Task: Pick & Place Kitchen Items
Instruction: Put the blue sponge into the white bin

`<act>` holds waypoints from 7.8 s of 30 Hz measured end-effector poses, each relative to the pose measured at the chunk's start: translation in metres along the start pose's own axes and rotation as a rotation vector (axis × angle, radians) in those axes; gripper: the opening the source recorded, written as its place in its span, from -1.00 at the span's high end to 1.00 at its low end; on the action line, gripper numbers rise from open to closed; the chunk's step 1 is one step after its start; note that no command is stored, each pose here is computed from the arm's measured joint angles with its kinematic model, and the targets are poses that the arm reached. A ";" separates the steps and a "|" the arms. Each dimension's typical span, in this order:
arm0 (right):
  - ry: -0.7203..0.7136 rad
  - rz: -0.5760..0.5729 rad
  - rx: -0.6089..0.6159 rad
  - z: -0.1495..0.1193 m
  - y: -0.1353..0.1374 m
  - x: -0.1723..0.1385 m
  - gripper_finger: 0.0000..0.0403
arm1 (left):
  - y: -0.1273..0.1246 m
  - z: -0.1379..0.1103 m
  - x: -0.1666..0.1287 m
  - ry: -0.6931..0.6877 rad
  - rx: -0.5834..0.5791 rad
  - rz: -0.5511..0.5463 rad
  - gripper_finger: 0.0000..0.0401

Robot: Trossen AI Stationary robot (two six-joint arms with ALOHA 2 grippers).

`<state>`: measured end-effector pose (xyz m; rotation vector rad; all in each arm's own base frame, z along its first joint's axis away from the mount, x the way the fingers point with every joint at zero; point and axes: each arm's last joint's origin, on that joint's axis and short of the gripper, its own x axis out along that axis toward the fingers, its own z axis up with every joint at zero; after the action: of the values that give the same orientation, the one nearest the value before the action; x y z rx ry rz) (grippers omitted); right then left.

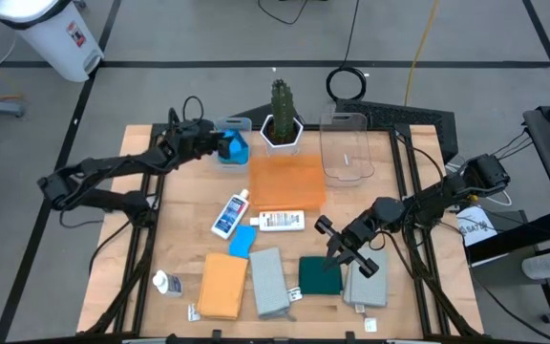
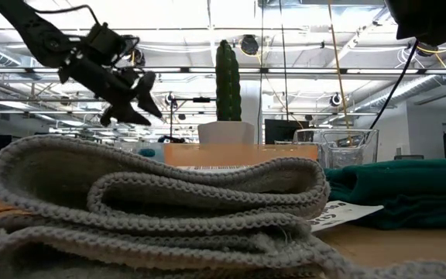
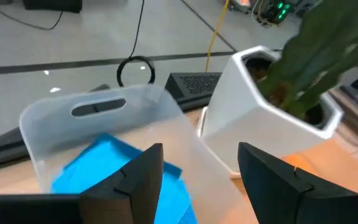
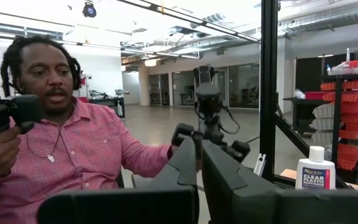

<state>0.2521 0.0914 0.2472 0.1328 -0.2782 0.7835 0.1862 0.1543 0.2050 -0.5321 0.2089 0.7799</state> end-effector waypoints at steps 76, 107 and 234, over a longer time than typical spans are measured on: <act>0.023 -0.056 0.004 -0.003 -0.002 0.000 1.00 | -0.130 -0.179 -0.064 0.685 0.812 -0.584 -0.07; 0.033 -0.057 0.020 -0.004 -0.002 0.000 1.00 | -0.123 -0.111 -0.044 0.892 0.247 0.354 -0.07; 0.043 -0.065 0.015 -0.005 -0.004 -0.001 1.00 | -0.085 0.010 -0.028 0.346 0.424 0.113 0.99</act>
<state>0.2551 0.0894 0.2423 0.1385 -0.2262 0.7229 0.2268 0.0926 0.2558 -0.2493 0.7134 0.7220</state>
